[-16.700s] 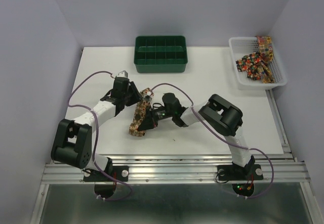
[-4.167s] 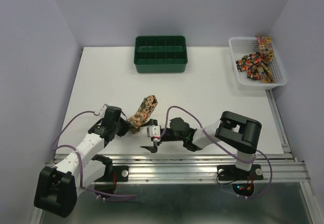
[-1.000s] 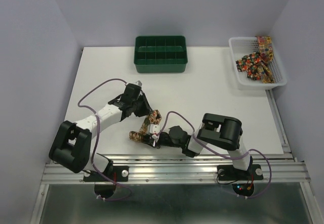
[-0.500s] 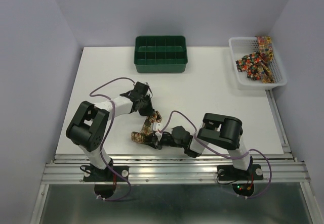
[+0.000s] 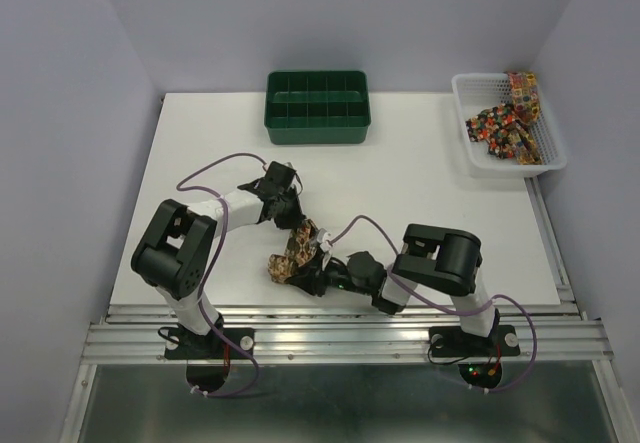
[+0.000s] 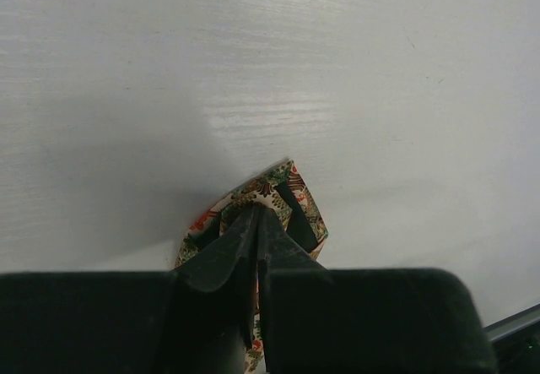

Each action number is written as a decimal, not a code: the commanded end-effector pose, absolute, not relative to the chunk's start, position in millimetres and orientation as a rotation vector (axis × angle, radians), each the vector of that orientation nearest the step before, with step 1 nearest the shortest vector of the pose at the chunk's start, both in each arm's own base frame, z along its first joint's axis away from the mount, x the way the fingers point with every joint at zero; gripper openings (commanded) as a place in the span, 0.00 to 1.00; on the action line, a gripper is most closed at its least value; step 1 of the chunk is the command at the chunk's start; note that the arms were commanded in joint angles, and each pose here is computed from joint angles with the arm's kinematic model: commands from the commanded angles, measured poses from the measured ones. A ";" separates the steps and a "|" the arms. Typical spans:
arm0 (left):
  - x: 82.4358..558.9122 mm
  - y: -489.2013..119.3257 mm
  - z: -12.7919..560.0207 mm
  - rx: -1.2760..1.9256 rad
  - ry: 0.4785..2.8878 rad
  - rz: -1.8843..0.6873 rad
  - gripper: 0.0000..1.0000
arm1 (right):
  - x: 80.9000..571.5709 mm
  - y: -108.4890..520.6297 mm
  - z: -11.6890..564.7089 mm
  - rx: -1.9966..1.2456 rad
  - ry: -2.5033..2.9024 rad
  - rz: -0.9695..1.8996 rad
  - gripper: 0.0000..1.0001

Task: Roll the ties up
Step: Roll the tie

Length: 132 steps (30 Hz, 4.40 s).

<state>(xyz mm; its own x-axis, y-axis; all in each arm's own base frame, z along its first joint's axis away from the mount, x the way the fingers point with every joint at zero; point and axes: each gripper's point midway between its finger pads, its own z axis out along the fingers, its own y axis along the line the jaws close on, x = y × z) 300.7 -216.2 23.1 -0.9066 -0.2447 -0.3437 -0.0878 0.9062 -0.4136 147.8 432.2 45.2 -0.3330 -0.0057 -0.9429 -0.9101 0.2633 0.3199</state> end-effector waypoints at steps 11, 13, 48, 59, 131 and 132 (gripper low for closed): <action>314.3 -214.1 34.5 -0.294 2.624 -0.521 0.12 | 177.2 402.8 62.6 -0.432 1.621 1.285 0.04; 315.8 -214.2 35.2 -0.299 2.618 -0.519 0.12 | 180.2 395.9 59.9 -0.385 1.631 1.298 0.04; 311.4 -196.3 117.7 -0.323 2.372 -0.581 0.51 | 217.3 365.0 16.7 0.211 1.930 1.548 0.13; 245.0 -187.2 72.9 -0.306 2.458 -0.712 0.63 | 217.5 365.2 8.5 0.207 1.961 1.518 0.14; 204.8 -188.3 34.8 -0.209 2.512 -0.868 0.11 | 210.3 366.3 78.2 -0.327 1.820 1.303 0.58; 204.6 -188.8 35.7 -0.206 2.510 -0.873 0.11 | 210.2 366.8 78.8 -0.342 1.812 1.299 0.58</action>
<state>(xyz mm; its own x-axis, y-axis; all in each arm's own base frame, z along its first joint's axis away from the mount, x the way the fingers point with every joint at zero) 206.3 -193.6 33.8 -0.8750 -0.3246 -0.3591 -0.0155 0.7603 -0.6494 214.4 359.2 54.2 -0.6719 0.2846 -0.6838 -0.5142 0.4852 0.7072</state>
